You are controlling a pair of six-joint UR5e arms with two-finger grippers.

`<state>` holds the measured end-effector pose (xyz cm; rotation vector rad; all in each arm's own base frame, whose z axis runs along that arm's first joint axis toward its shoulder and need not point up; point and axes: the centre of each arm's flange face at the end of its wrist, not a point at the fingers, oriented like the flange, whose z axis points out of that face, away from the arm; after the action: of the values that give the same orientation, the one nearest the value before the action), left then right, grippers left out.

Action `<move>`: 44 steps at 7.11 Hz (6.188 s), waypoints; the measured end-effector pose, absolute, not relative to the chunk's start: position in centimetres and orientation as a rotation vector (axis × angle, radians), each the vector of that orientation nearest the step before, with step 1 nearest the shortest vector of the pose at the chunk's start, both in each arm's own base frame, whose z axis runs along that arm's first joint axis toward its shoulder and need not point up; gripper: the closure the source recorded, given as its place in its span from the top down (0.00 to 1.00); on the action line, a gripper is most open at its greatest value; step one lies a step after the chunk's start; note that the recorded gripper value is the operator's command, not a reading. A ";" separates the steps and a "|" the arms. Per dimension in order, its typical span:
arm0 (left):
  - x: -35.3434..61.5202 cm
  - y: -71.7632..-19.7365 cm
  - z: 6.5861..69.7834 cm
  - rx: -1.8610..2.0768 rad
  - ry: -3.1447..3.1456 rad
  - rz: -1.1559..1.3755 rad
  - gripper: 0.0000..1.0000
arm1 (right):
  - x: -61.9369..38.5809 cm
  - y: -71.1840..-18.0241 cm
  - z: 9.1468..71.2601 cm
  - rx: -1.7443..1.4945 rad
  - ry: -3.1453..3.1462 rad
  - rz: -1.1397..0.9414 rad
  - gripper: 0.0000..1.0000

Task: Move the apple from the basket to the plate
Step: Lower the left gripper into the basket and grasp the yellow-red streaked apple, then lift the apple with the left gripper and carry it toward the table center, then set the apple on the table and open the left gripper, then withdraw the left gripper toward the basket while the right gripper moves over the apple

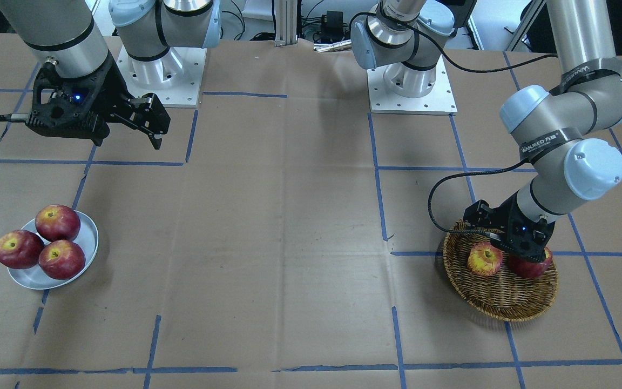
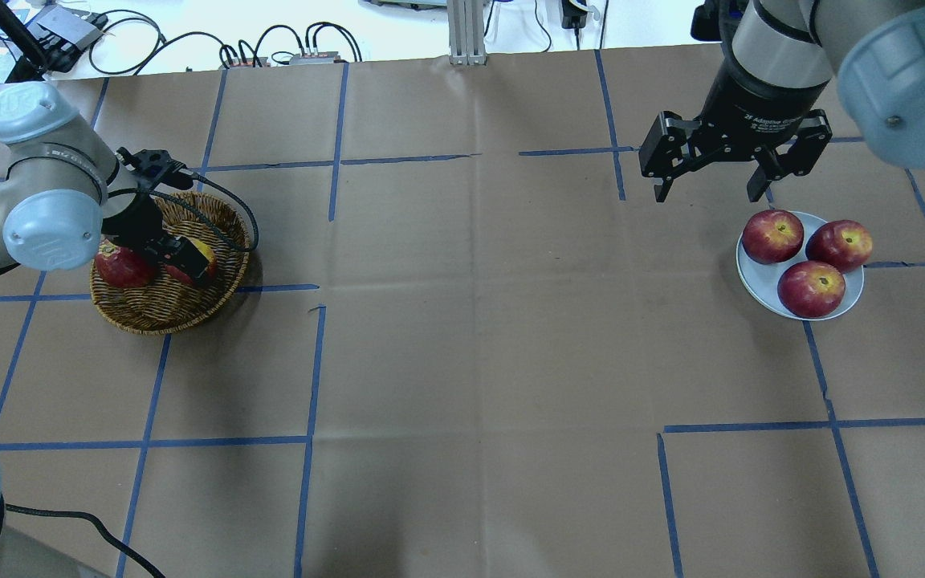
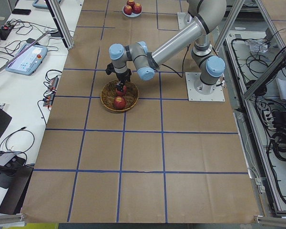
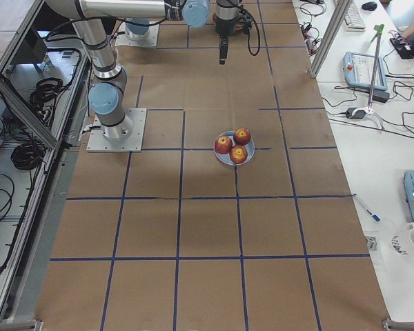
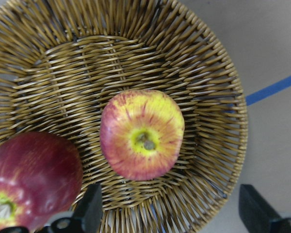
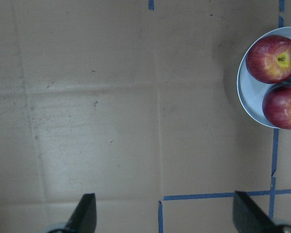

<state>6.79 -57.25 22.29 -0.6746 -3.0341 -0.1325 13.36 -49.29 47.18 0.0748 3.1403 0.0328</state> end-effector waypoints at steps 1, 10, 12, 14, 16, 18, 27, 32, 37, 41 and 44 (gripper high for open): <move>6.9 -57.6 21.4 -0.671 -3.033 -0.140 0.97 | 13.4 -49.3 47.2 0.075 3.141 0.033 1.00; -0.6 -61.2 26.0 -0.593 -3.088 0.030 0.42 | 13.4 -49.2 47.2 0.074 3.139 0.034 1.00; -10.4 -60.5 28.3 -0.379 -3.121 0.052 0.42 | 13.4 -49.2 47.2 0.075 3.139 0.034 1.00; -20.4 -58.8 27.9 -0.124 -3.131 0.056 0.40 | 13.4 -49.2 47.2 0.074 3.139 0.034 1.00; -28.7 -56.9 25.2 0.041 -3.130 0.037 0.40 | 13.4 -49.2 47.2 0.073 3.139 0.034 1.00; -33.9 -55.6 21.2 0.082 -3.128 0.036 0.44 | 13.4 -49.2 47.2 0.073 3.140 0.033 1.00; -37.3 -55.5 18.2 0.036 -3.128 0.026 0.98 | 13.4 -49.2 47.2 0.070 3.138 0.032 1.00; -31.4 -55.4 31.3 -0.165 -3.147 0.070 0.99 | 13.5 -49.3 47.2 0.070 3.129 0.026 1.00; -13.8 -48.9 47.2 -0.297 -3.151 -0.014 0.99 | 17.3 -50.4 46.9 0.076 3.126 -0.014 1.00; -12.2 -45.7 50.8 -0.289 -3.149 0.039 0.99 | 32.0 -54.6 43.1 0.158 3.124 -0.035 0.99; -12.2 -46.0 50.4 -0.288 -3.148 0.024 0.99 | 35.9 -55.9 35.4 0.142 3.137 0.000 1.00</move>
<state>-12.23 -45.99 50.41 -0.2881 -3.1479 0.0240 35.92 -55.91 35.35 0.1425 3.1370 -0.0001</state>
